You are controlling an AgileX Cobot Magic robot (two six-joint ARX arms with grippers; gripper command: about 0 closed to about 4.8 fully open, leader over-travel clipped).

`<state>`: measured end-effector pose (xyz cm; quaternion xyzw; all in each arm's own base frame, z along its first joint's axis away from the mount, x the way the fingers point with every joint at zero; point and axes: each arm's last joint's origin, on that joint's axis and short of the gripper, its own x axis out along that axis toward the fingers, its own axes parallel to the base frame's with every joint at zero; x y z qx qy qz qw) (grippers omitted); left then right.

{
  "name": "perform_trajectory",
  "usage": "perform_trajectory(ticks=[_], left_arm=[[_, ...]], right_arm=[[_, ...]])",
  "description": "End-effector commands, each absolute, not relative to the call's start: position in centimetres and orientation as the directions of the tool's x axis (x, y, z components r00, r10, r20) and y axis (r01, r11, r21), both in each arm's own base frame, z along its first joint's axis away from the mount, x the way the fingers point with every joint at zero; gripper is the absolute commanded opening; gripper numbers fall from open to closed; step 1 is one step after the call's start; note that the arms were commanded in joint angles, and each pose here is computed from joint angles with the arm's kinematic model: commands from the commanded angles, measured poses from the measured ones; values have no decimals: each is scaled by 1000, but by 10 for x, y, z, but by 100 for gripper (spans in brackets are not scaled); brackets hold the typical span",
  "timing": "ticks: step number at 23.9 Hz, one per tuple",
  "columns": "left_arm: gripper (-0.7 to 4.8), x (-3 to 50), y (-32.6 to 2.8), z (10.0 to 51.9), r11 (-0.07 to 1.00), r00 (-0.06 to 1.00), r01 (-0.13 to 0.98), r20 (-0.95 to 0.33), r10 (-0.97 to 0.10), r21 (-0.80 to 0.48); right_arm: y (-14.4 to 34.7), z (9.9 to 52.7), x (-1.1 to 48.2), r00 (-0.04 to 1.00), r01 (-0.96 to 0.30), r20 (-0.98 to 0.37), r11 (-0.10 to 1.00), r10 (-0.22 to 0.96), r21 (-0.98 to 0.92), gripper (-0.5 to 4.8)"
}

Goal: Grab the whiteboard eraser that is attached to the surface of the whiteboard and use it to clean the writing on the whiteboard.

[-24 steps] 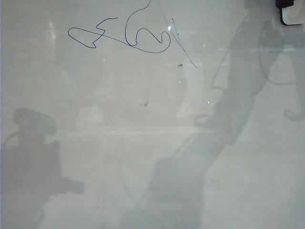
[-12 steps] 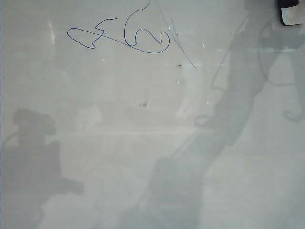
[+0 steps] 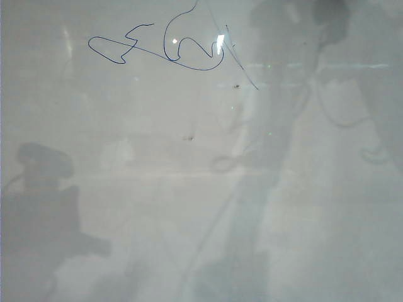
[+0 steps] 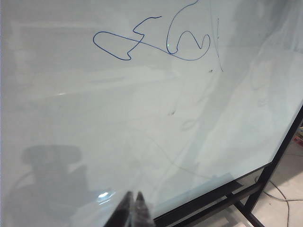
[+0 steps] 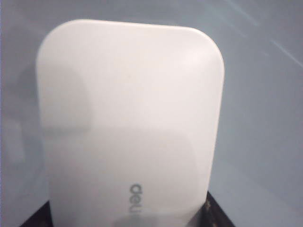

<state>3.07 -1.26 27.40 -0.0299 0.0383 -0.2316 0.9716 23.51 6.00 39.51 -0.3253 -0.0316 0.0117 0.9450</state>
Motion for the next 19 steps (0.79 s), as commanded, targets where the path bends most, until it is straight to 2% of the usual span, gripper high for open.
perform_trajectory(ticks=[1, 6, 8, 10, 14, 15, 19], left_arm=[[-2, 31, -13, 275, 891, 890, 449, -53, -452, -67], [-2, 31, -13, 275, 891, 890, 449, -52, -453, -67], [-2, 31, -13, 275, 890, 889, 450, -53, -454, -68], [-2, 31, -13, 275, 891, 890, 448, -53, -452, -67], [-2, 31, -13, 275, 891, 890, 449, -53, -453, -67], [-2, 31, -13, 275, 891, 891, 448, -52, -452, -67], [-2, 31, -13, 275, 891, 890, 449, -53, -453, -67]], right_arm=[[91, 418, 216, 1000, -5, -6, 698, 1, -716, 135], [141, 446, 195, 999, 31, 33, 634, -8, -773, 135], [178, 455, 195, 999, 40, 31, 537, -25, -843, 135], [198, 458, 197, 999, 38, 26, 491, -32, -870, 135], [229, 458, 215, 995, 53, 14, 403, -99, -914, 139], [238, 456, 222, 994, 47, 9, 350, -110, -935, 139], [248, 451, 231, 994, 39, 5, 306, -112, -951, 139]])
